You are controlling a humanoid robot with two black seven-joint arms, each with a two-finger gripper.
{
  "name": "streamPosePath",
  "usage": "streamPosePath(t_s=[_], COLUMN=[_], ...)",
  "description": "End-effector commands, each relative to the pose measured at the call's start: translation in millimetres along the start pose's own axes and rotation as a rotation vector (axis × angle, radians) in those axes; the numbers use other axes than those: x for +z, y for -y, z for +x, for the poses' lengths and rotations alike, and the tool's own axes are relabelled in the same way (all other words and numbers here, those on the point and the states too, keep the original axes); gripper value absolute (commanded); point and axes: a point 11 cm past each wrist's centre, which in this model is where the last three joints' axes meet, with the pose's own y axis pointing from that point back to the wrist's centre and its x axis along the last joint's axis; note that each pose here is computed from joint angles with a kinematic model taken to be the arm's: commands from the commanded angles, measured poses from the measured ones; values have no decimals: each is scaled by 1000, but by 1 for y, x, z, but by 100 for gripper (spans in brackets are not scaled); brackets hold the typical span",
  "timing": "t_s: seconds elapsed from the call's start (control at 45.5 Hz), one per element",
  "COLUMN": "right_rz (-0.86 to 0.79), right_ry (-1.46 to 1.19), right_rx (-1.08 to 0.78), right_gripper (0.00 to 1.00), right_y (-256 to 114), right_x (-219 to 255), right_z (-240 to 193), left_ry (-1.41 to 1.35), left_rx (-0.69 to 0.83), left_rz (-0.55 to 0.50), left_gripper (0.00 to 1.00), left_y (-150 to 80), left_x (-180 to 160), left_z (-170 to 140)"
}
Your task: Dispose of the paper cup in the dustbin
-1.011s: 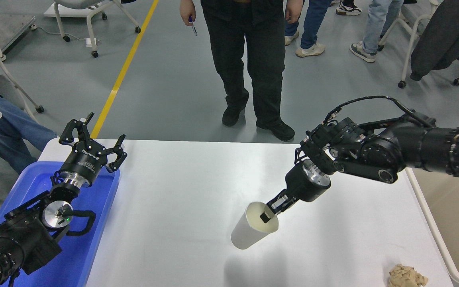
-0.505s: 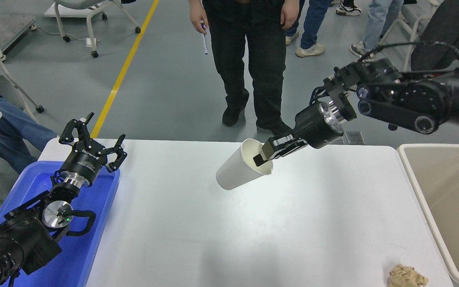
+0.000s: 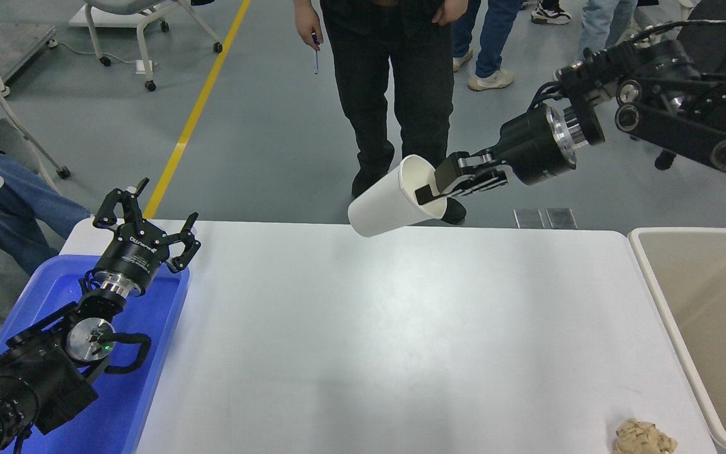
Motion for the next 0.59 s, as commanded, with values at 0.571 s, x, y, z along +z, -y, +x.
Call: streamPosePath(t_s=[0.571], right_rz=[-532], right_ry=[277], right_rx=[786], right_gripper=[0], right_y=[-171], right_x=[214], right_z=[-19], left_ry=[1], left_rx=[-1], left_rz=[1], left_gripper=[100], left_y=[0], left_x=[0], left_z=[0])
